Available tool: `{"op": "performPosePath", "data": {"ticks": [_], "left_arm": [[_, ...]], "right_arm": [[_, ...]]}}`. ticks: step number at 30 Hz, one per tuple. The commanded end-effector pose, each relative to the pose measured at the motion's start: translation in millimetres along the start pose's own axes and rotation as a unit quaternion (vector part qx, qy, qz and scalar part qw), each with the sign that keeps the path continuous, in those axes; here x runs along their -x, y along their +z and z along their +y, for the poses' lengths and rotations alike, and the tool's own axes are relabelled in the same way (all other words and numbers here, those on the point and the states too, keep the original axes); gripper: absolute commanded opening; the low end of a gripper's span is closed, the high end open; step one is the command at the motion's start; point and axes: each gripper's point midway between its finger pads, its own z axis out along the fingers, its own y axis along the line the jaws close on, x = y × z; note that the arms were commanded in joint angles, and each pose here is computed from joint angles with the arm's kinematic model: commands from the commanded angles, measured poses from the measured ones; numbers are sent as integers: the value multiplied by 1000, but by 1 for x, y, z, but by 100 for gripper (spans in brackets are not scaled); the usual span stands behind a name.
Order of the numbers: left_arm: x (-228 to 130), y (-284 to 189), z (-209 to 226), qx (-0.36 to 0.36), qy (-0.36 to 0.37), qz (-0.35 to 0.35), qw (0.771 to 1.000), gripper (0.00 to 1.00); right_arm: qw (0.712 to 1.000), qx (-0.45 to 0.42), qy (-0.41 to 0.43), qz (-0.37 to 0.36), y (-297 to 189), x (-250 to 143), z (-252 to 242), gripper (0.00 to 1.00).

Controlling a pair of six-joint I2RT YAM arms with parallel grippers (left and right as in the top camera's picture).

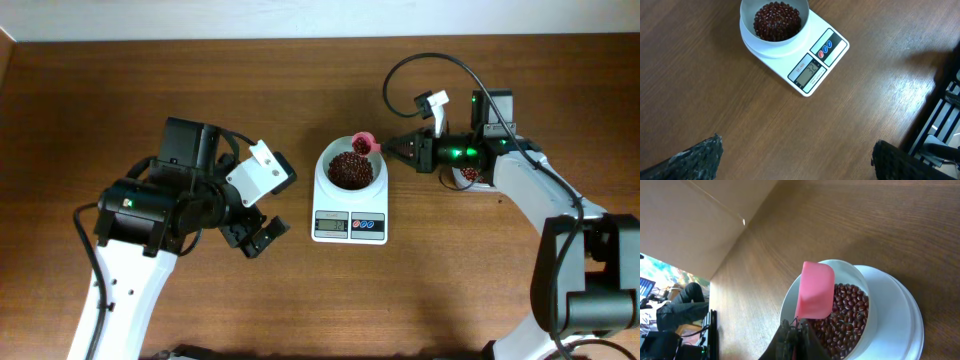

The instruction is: Scoop and weigh 50g on scale

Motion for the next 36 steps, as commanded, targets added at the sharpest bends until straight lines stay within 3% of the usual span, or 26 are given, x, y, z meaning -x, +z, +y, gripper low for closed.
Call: {"op": "performPosePath", "data": {"ticks": [1,3,4,5,6,23,26,28,29,32,34,35,36], "left_arm": [[0,-1,0,-2,5,-4,1000,99],[0,-1,0,-2,5,-4,1000,99],[0,-1,0,-2,5,-4,1000,99],[0,-1,0,-2,5,-4,1000,99],[0,-1,0,-2,5,-4,1000,99],[0,-1,0,-2,5,-4,1000,99],[0,-1,0,-2,5,-4,1000,99],[0,-1,0,-2,5,-4,1000,99],[0,-1,0,-2,5,-4,1000,99],[0,-1,0,-2,5,-4,1000,99],[0,-1,0,-2,5,-4,1000,99],[0,-1,0,-2,5,-4,1000,99],[0,-1,0,-2,5,-4,1000,99]], "right_arm": [[1000,23,4,0,2,1,8,4],[992,114,-58,-14,-3,5,39,4],[996,78,-48,-9,0,4,27,4],[1000,-11,17,3,4,0,-3,4],[999,-30,26,9,5,-3,-9,4],[1000,-2,9,9,11,-2,3,4],[995,94,-31,-4,7,5,36,4],[1000,-28,4,8,11,0,-6,4],[999,-37,8,11,10,-2,-8,4],[1000,13,-1,5,11,1,8,4],[991,119,-55,-5,6,3,44,4],[992,107,-59,-6,7,4,41,4],[999,37,-24,2,10,2,17,4]]}}
